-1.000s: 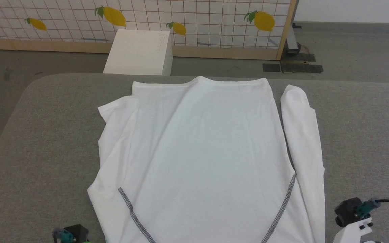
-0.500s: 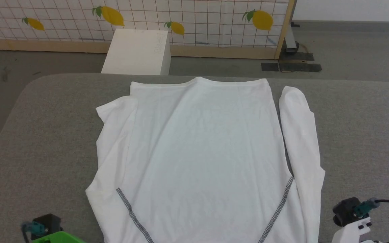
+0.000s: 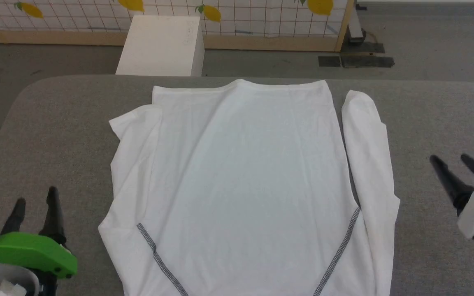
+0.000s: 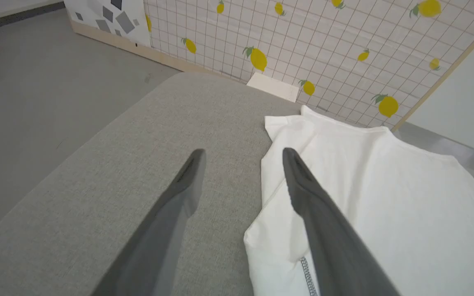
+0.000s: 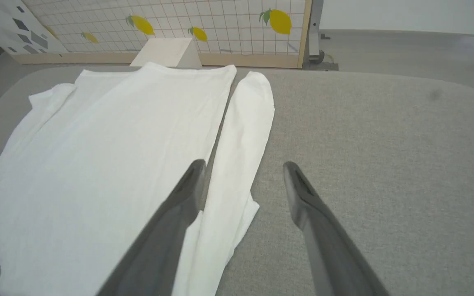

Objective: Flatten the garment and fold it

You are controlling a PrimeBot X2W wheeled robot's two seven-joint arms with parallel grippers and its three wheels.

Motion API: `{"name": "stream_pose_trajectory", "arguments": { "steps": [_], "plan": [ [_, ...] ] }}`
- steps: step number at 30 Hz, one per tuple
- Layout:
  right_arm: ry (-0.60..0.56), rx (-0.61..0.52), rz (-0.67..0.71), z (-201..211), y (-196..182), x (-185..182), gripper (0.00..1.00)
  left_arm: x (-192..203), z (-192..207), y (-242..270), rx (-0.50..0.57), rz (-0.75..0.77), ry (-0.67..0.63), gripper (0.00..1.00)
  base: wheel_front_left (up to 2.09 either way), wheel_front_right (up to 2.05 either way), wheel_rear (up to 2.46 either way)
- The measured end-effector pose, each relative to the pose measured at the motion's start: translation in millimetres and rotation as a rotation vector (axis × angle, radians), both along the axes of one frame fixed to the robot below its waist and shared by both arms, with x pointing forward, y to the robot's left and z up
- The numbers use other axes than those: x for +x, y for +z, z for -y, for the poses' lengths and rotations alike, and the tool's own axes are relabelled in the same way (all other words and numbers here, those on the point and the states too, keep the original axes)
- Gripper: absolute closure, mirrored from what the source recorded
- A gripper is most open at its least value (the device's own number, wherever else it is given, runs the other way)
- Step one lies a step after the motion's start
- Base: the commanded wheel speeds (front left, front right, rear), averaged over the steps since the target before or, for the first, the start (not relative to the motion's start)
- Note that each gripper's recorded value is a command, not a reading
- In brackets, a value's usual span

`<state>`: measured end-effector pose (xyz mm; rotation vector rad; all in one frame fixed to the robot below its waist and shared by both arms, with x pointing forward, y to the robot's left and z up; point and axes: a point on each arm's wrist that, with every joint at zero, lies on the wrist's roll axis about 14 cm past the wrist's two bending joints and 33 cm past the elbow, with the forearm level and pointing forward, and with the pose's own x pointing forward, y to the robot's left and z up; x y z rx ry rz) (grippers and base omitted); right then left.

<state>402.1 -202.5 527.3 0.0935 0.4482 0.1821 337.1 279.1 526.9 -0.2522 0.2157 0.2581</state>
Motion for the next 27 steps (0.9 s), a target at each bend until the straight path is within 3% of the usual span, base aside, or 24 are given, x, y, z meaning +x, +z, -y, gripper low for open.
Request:
{"name": "stream_pose_trajectory", "arguments": {
  "steps": [5,10,19,27],
  "plan": [
    [-0.073,-0.015,0.087,12,13,55,0.0,34,6,27,0.07,0.258,-0.009,0.0,0.0,0.0,0.0],
    [-0.081,-0.051,0.042,8,-2,104,0.0,60,18,27,0.092,0.381,-0.023,0.0,0.0,0.0,0.0],
    [-0.055,-0.165,-0.173,-3,-53,170,0.0,92,33,-1,0.093,0.361,-0.048,0.0,0.0,0.0,0.0],
    [-0.004,-0.278,-0.42,-8,-128,179,0.0,98,30,-30,0.091,0.304,-0.032,0.0,0.0,0.0,0.0]
  ]
}}
